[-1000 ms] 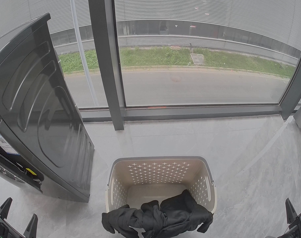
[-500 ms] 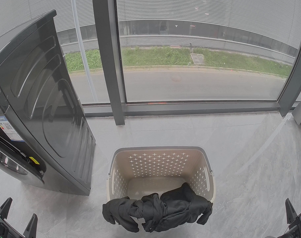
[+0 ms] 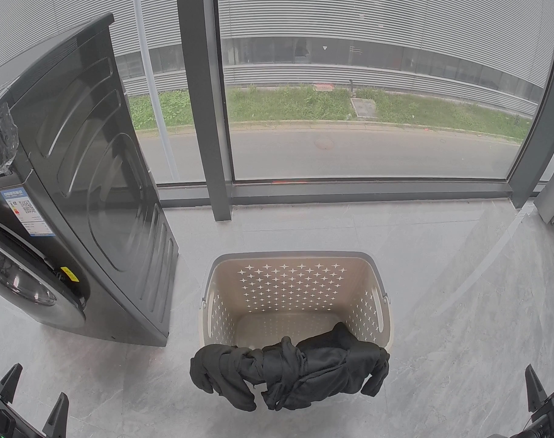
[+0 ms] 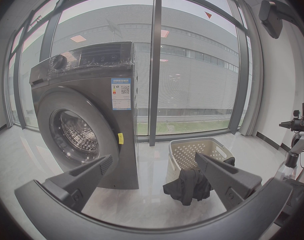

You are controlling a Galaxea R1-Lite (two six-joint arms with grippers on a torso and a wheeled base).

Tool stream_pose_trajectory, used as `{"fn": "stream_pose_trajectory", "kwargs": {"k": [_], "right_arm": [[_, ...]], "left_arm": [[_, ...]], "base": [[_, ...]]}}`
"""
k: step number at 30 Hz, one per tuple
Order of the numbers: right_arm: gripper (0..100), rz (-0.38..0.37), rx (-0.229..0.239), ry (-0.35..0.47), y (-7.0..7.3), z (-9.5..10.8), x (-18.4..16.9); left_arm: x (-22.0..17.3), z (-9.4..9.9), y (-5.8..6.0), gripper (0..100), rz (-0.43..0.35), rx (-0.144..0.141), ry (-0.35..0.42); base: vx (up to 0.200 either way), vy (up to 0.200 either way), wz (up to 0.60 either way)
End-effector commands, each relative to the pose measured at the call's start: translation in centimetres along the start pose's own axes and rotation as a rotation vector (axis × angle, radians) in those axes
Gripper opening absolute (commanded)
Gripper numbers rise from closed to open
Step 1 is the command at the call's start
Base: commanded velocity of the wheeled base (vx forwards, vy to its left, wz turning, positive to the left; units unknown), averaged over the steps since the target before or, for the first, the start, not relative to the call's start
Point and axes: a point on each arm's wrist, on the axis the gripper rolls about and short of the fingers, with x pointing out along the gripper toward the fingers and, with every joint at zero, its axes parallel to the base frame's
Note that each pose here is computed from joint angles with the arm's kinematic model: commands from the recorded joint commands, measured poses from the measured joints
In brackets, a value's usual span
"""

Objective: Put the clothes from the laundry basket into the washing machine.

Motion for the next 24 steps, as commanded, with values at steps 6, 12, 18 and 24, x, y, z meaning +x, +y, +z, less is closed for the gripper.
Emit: {"fn": "stream_pose_trajectory", "kwargs": {"k": [6,12,18,24], "right_arm": [[100,0.000,-0.001,0.001,0.01,-0.52,0.01],[100,0.000,-0.001,0.001,0.01,-0.52,0.01],[100,0.000,-0.001,0.001,0.01,-0.52,0.01],[100,0.000,0.001,0.001,0.01,-0.52,0.01]], "left_arm": [[0.01,-0.51,0.00,100,0.000,0.002,0.000],[0.01,-0.51,0.00,100,0.000,0.004,0.000],[0.01,-0.51,0.00,100,0.000,0.004,0.000],[0.01,-0.51,0.00,100,-0.002,0.005,0.000]], "base": [[0.000,0.133,0.00],[0.000,0.200,0.00],[0.000,0.200,0.00],[0.000,0.200,0.00]]}}
